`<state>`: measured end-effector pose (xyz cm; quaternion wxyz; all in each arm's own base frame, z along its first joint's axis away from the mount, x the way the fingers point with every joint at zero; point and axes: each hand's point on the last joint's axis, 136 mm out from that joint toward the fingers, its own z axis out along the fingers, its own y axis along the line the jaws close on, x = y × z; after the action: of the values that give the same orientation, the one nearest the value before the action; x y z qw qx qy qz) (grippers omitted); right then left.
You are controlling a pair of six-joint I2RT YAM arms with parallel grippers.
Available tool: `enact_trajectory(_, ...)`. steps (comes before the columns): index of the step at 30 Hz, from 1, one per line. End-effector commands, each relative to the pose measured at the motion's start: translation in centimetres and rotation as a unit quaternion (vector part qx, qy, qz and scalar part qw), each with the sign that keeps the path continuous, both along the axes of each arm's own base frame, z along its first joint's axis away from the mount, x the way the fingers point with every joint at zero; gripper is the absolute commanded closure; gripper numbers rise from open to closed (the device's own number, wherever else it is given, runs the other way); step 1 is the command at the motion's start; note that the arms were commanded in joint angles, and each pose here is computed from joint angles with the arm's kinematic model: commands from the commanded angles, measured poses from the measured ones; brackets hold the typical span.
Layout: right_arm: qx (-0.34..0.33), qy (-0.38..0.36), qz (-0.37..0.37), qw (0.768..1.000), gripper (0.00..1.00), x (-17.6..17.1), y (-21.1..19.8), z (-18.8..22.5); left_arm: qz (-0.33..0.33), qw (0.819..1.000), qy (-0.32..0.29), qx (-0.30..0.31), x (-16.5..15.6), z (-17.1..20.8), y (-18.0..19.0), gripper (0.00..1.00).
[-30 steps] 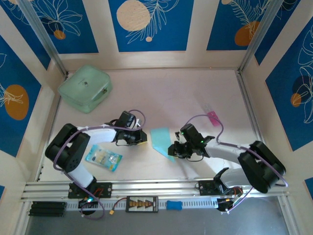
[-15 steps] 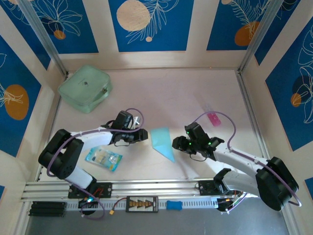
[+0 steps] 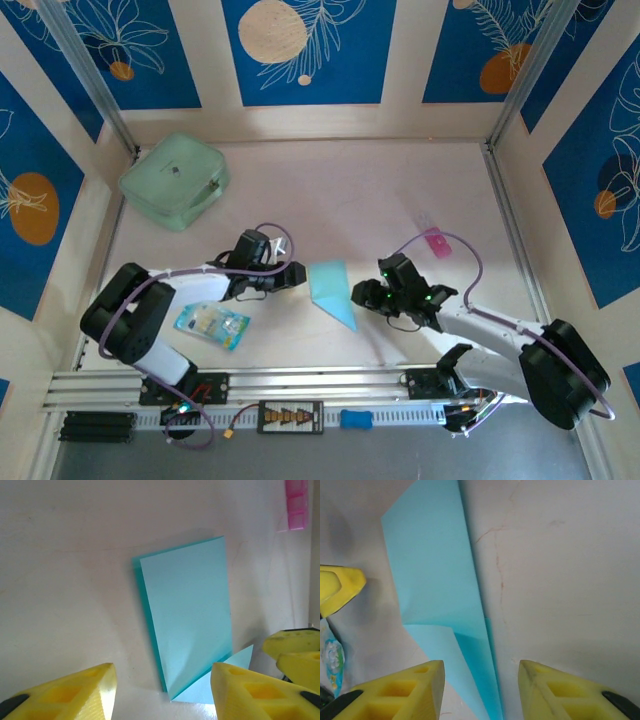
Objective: Fold a paper plane with a square sheet of paper (pick it up from the middle)
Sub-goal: Fourth fold the wing at the center of the table.
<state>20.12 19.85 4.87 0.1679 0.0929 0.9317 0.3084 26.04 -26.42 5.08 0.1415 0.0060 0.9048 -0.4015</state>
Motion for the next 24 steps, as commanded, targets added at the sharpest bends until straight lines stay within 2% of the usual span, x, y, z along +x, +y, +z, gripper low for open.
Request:
enact_trajectory(1, 0.022, 0.012, 0.009, 1.0, 0.56, -0.2, 0.8, -0.1, -0.001, 0.999, 0.014, -0.033, 0.0, 0.1, -0.7, 0.46)
enact_trajectory(18, 0.041, 0.034, 0.045, 0.998, 0.59, 0.2, 2.8, -0.7, -0.019, 0.998, 0.052, -0.039, -0.3, -1.1, -1.5, 0.44)
enact_trajectory(24, 0.036, 0.034, 0.045, 0.998, 0.67, 0.6, 2.8, -0.8, -0.028, 0.997, 0.056, -0.049, -0.1, -0.8, -2.1, 0.49)
